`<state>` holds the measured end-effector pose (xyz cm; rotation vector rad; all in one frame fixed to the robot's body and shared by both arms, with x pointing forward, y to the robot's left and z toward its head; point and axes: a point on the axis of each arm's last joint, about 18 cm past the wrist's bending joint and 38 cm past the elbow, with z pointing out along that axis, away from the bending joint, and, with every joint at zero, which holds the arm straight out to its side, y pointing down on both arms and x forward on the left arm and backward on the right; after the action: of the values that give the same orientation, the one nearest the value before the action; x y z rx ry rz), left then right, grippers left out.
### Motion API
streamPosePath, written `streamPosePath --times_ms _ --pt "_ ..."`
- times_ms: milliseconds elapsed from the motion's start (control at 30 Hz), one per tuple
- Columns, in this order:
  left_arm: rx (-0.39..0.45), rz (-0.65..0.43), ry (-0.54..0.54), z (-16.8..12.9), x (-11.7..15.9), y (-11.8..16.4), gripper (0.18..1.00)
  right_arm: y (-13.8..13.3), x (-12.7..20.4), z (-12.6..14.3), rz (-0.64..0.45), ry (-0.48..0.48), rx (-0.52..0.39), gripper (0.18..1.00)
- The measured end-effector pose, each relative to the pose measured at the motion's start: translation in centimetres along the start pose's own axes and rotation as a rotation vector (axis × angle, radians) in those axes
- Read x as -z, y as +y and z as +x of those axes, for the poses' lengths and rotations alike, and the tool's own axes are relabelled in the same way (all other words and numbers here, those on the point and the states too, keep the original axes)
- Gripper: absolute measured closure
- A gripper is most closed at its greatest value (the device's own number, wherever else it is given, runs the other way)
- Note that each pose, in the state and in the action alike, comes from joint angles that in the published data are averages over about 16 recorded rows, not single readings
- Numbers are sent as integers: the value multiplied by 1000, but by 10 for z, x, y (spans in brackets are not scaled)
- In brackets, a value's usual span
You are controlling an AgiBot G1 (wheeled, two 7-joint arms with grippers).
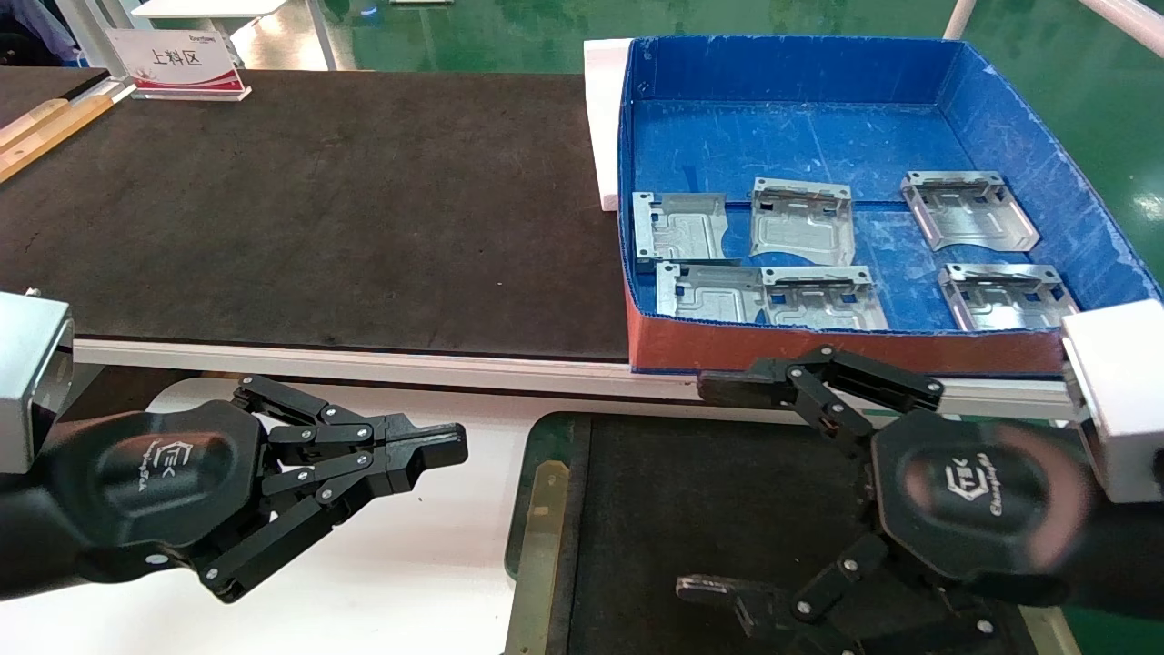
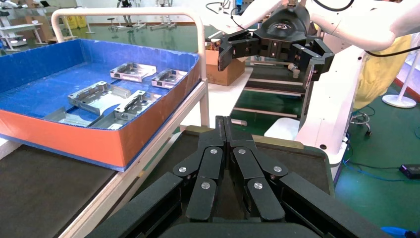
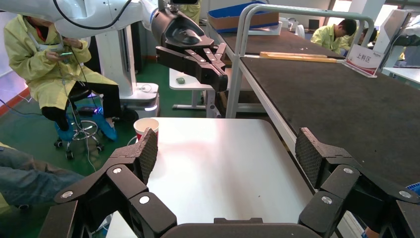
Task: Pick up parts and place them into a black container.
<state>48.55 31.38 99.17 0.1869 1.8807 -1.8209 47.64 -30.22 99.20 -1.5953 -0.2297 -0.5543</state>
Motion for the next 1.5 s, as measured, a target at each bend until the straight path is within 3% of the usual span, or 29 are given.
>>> streamPosePath --times_ms 333,767,1167,1500 --pt "0 0 0 0 0 0 990 0 0 0 0 0 0 178" --pt "0 0 0 0 0 0 928 0 0 0 0 0 0 178" --pt "0 0 0 0 0 0 740 0 0 0 0 0 0 178" --pt "0 0 0 0 0 0 490 0 0 0 0 0 0 178"
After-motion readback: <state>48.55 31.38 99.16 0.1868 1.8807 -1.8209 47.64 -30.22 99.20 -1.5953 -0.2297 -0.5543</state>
